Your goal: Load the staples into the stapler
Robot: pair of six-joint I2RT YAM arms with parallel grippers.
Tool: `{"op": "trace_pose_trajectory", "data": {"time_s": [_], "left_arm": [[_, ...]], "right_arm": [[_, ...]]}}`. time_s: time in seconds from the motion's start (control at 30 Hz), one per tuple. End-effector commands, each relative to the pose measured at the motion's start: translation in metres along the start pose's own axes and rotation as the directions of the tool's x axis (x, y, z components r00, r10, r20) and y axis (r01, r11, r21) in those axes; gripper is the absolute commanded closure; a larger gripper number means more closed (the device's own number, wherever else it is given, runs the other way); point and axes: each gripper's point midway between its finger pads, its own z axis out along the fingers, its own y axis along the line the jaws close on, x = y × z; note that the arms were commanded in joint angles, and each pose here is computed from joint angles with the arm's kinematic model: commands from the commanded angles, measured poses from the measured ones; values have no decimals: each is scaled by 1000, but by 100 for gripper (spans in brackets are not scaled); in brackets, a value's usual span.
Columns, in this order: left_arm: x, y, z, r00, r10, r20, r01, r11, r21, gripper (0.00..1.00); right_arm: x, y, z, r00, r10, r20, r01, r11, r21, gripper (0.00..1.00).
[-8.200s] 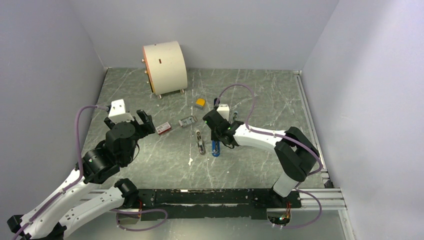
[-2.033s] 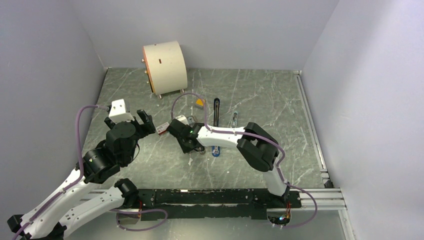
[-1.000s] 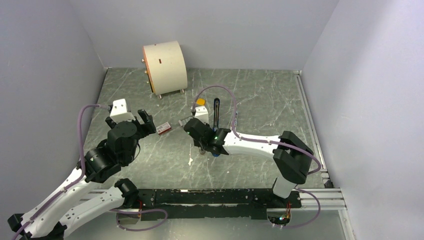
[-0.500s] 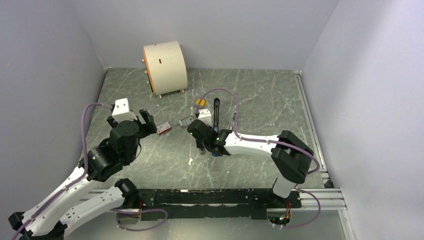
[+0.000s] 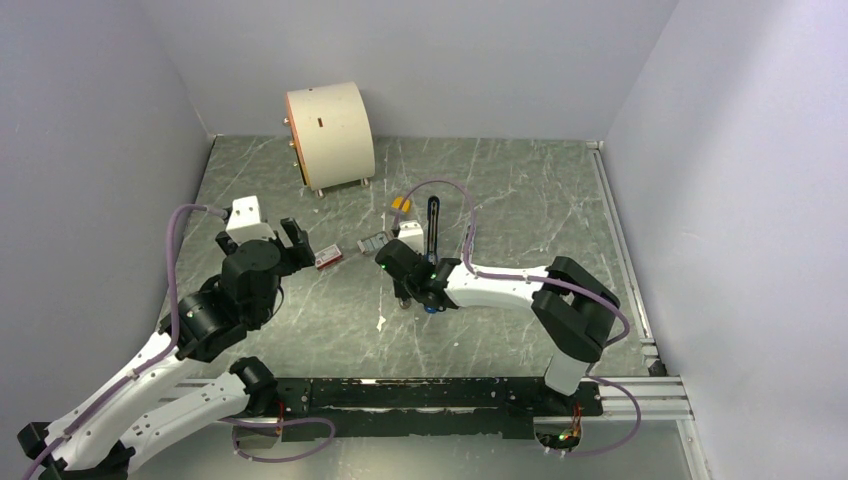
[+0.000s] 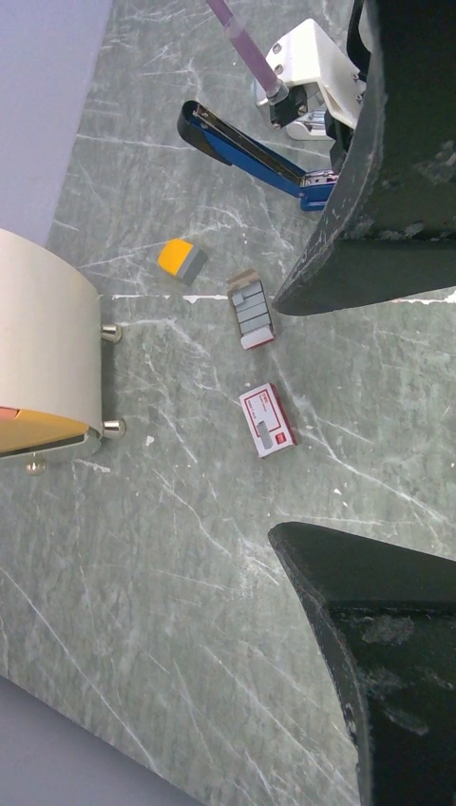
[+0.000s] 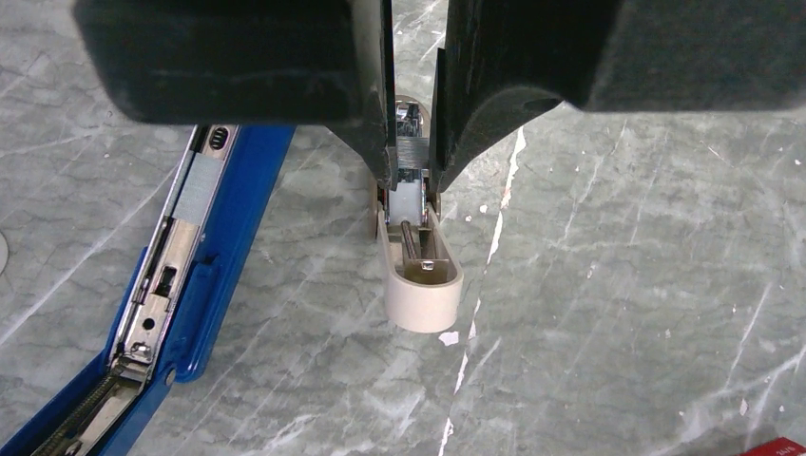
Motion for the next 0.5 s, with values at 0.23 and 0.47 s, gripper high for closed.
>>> {"op": "trace_pose_trajectory", "data": {"time_s": [0.23, 0.47], "left_arm": [[-3, -5, 2, 1000, -21, 10, 21, 1000, 15, 15], [-3, -6, 2, 1000, -20, 9, 19, 1000, 15, 15]], "right_arm": [[12, -7, 8, 1000, 4, -28, -4, 1000, 21, 82], [16, -10, 9, 999, -3, -39, 4, 1000, 27, 82]]}}
